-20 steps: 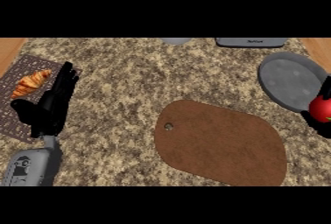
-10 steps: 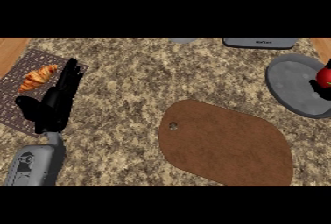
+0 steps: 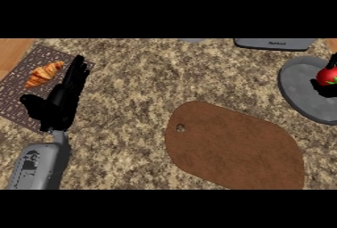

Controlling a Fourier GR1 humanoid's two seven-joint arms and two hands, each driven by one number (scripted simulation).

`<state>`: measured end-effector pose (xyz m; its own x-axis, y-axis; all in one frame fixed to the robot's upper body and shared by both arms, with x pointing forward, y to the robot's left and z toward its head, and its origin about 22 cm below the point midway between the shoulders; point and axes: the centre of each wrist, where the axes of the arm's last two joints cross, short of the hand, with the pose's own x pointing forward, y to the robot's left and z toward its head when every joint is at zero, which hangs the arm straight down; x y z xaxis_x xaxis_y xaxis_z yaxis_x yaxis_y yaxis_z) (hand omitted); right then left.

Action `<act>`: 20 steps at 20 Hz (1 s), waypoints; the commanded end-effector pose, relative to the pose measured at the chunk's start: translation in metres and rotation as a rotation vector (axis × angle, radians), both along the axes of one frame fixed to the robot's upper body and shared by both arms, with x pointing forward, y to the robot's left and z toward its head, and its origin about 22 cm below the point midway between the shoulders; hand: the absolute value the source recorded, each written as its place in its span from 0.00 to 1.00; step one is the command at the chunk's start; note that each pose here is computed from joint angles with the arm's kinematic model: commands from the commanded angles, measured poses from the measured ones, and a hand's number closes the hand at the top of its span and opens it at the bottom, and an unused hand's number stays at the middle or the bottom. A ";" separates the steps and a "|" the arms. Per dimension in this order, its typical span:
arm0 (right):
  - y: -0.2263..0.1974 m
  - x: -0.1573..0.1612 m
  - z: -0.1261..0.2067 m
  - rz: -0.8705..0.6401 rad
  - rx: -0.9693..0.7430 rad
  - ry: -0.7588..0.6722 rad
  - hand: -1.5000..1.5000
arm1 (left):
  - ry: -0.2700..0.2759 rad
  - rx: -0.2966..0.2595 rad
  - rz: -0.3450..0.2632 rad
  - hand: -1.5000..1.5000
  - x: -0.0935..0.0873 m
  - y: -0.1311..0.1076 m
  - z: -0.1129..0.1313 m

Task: Pick the tomato from the cutting board and place it in the pan

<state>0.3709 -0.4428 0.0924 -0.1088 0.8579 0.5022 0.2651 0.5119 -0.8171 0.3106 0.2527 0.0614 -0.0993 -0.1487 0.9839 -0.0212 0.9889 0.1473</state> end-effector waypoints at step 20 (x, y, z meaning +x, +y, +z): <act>-0.047 -0.029 -0.026 0.188 0.595 0.024 0.00 | 0.023 0.013 0.034 0.50 -0.002 0.011 -0.005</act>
